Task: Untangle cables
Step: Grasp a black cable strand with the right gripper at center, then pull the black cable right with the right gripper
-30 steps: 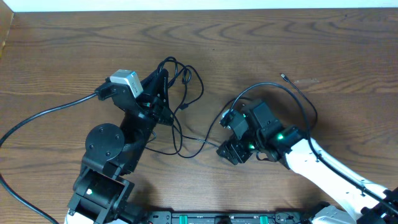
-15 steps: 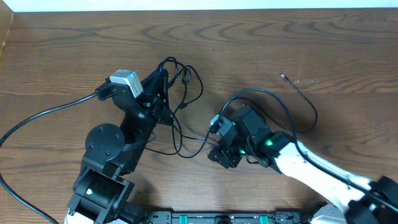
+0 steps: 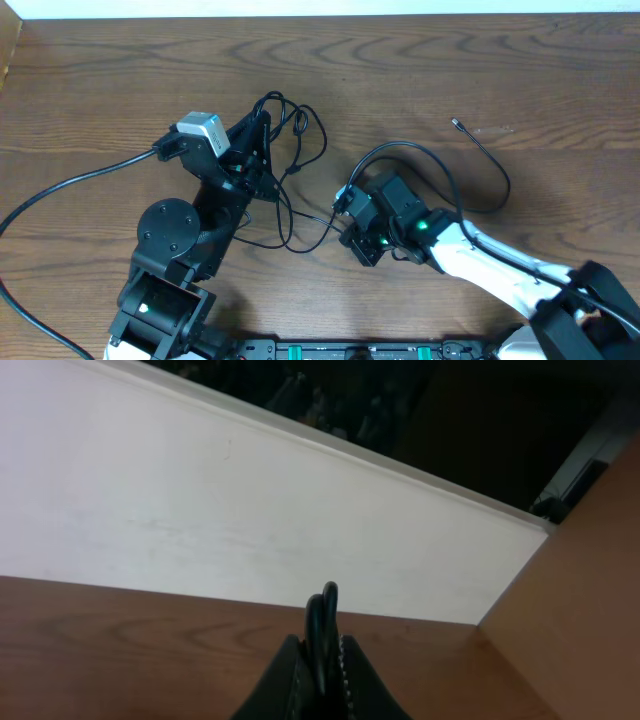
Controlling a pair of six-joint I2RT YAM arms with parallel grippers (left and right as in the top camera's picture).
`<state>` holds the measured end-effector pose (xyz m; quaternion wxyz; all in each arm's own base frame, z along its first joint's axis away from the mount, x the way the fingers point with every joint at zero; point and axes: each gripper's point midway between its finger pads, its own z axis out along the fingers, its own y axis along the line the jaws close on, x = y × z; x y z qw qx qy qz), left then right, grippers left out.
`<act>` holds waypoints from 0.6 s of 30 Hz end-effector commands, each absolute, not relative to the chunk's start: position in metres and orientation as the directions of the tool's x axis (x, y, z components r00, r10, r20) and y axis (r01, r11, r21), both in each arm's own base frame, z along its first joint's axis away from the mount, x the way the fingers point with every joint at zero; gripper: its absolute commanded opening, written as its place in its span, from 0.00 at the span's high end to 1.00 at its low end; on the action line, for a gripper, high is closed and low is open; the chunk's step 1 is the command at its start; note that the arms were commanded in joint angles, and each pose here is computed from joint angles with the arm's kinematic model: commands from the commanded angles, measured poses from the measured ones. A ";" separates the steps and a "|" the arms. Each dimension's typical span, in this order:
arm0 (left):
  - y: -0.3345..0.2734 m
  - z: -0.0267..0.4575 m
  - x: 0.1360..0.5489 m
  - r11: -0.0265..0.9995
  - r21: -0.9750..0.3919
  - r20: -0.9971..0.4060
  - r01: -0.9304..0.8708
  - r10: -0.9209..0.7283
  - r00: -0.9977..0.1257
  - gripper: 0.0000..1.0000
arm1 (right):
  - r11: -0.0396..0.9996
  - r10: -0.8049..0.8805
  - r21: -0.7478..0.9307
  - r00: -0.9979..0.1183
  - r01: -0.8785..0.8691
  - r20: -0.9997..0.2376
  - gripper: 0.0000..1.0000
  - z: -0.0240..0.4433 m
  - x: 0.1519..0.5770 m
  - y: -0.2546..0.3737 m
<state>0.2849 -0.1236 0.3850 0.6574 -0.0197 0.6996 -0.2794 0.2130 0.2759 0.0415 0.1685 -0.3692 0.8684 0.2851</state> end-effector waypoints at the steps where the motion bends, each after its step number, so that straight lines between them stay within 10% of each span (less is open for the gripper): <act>1: -0.122 0.401 0.279 0.840 -0.403 -0.913 0.363 -0.395 -0.100 0.92 | 0.596 -0.484 0.355 -0.675 -0.720 -0.557 0.99 0.069 0.226 0.268; 8: -0.122 0.385 0.280 0.853 -0.399 -0.917 0.336 -0.368 -0.155 0.92 | 0.781 -0.333 0.251 -0.720 -0.572 -0.609 0.99 0.124 0.265 0.204; 18: -0.097 0.358 0.286 0.911 -0.374 -0.920 0.173 -0.342 -0.192 0.92 | 0.992 0.122 0.075 -0.682 0.099 -0.721 0.99 0.220 0.334 0.023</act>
